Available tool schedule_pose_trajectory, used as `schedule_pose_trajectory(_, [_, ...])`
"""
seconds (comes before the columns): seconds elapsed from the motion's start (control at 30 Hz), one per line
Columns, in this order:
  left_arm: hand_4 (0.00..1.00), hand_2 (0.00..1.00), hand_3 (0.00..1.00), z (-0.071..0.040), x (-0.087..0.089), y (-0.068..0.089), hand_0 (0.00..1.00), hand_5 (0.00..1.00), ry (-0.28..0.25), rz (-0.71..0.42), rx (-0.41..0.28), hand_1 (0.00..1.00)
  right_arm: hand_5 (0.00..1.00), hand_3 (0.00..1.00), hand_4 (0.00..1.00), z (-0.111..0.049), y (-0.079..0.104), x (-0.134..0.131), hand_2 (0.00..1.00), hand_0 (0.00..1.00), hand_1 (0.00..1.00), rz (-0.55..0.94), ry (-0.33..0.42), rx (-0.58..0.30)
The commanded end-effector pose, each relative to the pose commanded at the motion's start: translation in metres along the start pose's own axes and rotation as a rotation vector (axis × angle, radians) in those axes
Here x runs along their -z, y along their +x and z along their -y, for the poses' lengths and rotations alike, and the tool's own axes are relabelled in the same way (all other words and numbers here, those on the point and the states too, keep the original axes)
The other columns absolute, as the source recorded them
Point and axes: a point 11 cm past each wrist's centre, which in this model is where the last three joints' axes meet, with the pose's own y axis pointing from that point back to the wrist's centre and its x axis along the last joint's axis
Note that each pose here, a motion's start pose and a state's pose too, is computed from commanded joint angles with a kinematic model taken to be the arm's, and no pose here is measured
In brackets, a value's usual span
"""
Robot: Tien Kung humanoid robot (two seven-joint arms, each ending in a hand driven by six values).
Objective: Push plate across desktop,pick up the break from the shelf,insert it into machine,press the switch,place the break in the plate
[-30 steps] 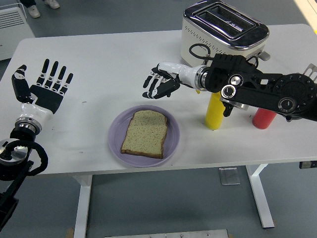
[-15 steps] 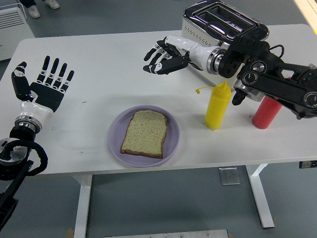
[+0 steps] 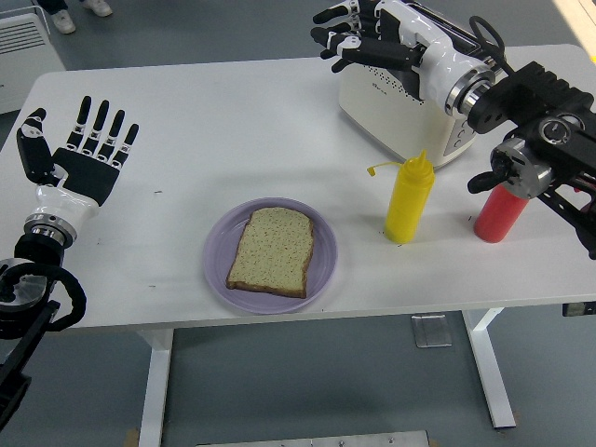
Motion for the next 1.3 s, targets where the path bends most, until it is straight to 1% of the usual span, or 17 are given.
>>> schedule_pose_trajectory(0.13, [0.634,0.724,0.69,-0.002,-0.001,-0.005,0.824,0.998,0.001,-0.009,0.013,0.753,0.293,0.527,0.716,-0.014,0.026,0.001,0.556,0.589,0.585,0.18,0.048,-0.106])
schedule_pose_trajectory(0.17, [0.635,0.723,0.69,-0.002,-0.001,-0.007,0.824,0.998,0.001,-0.011,0.016,0.752,0.31,0.541,0.718,-0.016,0.031,0.001,0.571,0.666,0.622,0.215,0.055,-0.124])
schedule_pose_trajectory(0.23, [0.635,0.723,0.69,-0.004,-0.001,-0.01,0.824,0.998,0.002,-0.02,0.023,0.752,0.31,0.541,0.718,-0.022,0.044,-0.003,0.571,0.666,0.622,0.301,0.072,-0.169])
schedule_pose_trajectory(0.33, [0.635,0.723,0.69,-0.006,-0.002,-0.012,0.824,0.998,0.003,-0.036,0.028,0.752,0.31,0.541,0.718,-0.027,0.056,-0.008,0.571,0.666,0.622,0.396,0.09,-0.208])
schedule_pose_trajectory(0.37, [0.634,0.722,0.69,-0.006,-0.003,-0.013,0.823,0.998,0.004,-0.041,0.028,0.752,0.339,0.569,0.719,-0.028,0.058,-0.01,0.593,0.724,0.648,0.426,0.09,-0.214])
schedule_pose_trajectory(0.43, [0.634,0.722,0.69,-0.006,-0.003,-0.015,0.823,0.998,0.007,-0.055,0.03,0.752,0.339,0.569,0.719,-0.031,0.062,-0.015,0.593,0.724,0.648,0.501,0.09,-0.228])
schedule_pose_trajectory(0.53, [0.634,0.722,0.69,-0.007,-0.003,-0.019,0.823,0.998,0.011,-0.069,0.037,0.752,0.339,0.569,0.719,-0.035,0.066,-0.023,0.593,0.724,0.648,0.594,0.082,-0.248])
schedule_pose_trajectory(0.57, [0.634,0.722,0.69,-0.007,-0.003,-0.021,0.82,0.998,0.012,-0.073,0.042,0.752,0.405,0.602,0.722,-0.036,0.067,-0.027,0.622,0.754,0.684,0.633,0.077,-0.256])
schedule_pose_trajectory(0.73, [0.634,0.722,0.69,-0.009,-0.002,-0.032,0.82,0.998,0.024,-0.089,0.066,0.752,0.405,0.602,0.722,-0.044,0.068,-0.039,0.622,0.754,0.684,0.785,0.051,-0.278])
schedule_pose_trajectory(0.77, [0.632,0.722,0.689,-0.009,-0.002,-0.034,0.821,0.998,0.026,-0.091,0.071,0.751,0.435,0.635,0.725,-0.045,0.068,-0.041,0.661,0.777,0.714,0.811,0.045,-0.28])
schedule_pose_trajectory(0.83, [0.632,0.722,0.689,-0.011,-0.003,-0.04,0.821,0.998,0.03,-0.096,0.084,0.751,0.435,0.635,0.725,-0.048,0.068,-0.044,0.661,0.777,0.714,0.86,0.035,-0.284])
schedule_pose_trajectory(1.0, [0.629,0.723,0.689,-0.013,-0.004,-0.051,0.82,0.998,0.037,-0.102,0.108,0.75,0.429,0.639,0.722,-0.055,0.068,-0.047,0.662,0.777,0.715,0.912,0.027,-0.287])
schedule_pose_trajectory(1.3, [0.629,0.721,0.689,-0.017,-0.002,-0.06,0.82,0.998,0.057,-0.115,0.126,0.751,0.425,0.638,0.721,-0.063,0.066,-0.052,0.662,0.78,0.715,0.939,0.021,-0.286])
